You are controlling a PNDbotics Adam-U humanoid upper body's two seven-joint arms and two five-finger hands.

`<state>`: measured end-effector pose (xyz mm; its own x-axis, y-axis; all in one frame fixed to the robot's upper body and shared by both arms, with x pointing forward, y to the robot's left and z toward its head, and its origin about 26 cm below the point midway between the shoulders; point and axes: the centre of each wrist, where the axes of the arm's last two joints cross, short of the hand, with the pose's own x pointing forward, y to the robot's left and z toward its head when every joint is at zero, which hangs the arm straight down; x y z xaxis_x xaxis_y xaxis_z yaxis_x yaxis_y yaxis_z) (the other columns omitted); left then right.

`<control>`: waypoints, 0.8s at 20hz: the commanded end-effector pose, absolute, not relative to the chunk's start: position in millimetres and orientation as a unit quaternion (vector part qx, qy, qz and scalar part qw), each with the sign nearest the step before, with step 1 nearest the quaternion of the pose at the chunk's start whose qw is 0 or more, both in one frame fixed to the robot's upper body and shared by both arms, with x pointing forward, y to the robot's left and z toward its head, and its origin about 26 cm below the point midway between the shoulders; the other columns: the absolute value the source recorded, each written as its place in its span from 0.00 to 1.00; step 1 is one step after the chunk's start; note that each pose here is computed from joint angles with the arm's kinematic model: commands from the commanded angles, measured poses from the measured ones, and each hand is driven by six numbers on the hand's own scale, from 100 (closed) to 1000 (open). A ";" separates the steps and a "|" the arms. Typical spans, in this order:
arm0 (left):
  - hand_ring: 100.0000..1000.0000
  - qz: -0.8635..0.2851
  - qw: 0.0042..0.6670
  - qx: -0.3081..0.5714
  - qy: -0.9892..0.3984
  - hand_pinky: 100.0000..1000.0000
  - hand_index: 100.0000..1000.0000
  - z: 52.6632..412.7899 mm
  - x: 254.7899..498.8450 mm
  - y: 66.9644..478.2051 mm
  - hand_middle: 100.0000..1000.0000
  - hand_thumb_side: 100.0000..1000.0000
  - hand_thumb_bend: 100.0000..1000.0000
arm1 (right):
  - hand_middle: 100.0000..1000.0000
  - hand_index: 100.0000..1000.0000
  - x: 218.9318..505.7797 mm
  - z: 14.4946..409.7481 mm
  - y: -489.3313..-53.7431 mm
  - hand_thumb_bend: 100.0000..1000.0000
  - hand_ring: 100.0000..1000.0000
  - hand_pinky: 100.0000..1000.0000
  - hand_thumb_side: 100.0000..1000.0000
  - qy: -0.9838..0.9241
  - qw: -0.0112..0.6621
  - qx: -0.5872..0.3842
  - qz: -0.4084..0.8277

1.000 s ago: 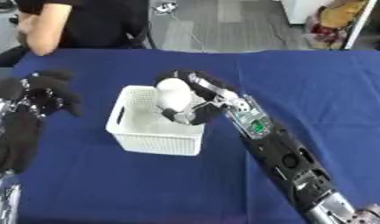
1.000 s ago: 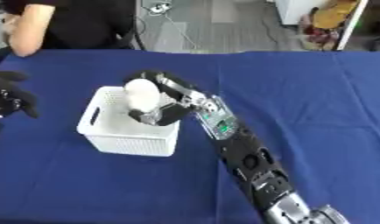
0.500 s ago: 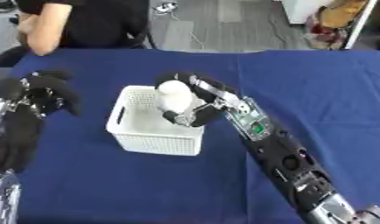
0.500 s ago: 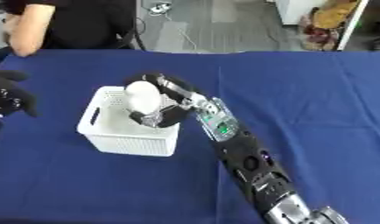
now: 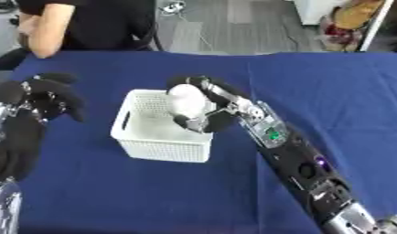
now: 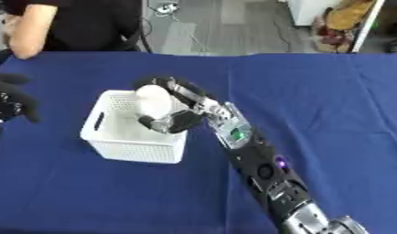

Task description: Pick up objects on the table and place them in the box.

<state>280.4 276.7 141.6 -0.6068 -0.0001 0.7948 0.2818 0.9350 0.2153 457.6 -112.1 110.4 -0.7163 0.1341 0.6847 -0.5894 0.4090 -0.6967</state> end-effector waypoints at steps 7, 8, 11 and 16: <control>0.52 -0.167 0.423 -0.079 -0.887 0.42 0.66 149.1 279.8 275.7 0.70 0.96 0.02 | 0.82 0.80 458.4 128.2 -114.4 0.17 1.00 0.98 0.22 -0.719 0.123 0.157 0.666; 0.52 -0.167 0.423 -0.079 -0.887 0.42 0.66 149.1 279.8 275.7 0.70 0.96 0.02 | 0.83 0.82 458.1 129.3 -114.1 0.20 1.00 1.00 0.23 -0.719 0.121 0.156 0.666; 0.52 -0.167 0.423 -0.079 -0.887 0.42 0.66 149.0 279.8 275.7 0.70 0.96 0.02 | 0.86 0.86 457.1 133.5 -112.8 0.31 1.00 1.00 0.29 -0.718 0.114 0.151 0.670; 0.52 -0.167 0.423 -0.079 -0.887 0.42 0.66 149.0 279.8 275.7 0.70 0.96 0.02 | 0.88 0.89 455.8 139.3 -111.7 0.41 1.00 1.00 0.31 -0.717 0.103 0.144 0.674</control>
<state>280.4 276.7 141.6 -0.6081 -0.0001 0.7938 0.2802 0.9356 0.2148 455.1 -111.8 126.3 -0.7702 0.1376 0.6228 -0.5323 0.3991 -0.7465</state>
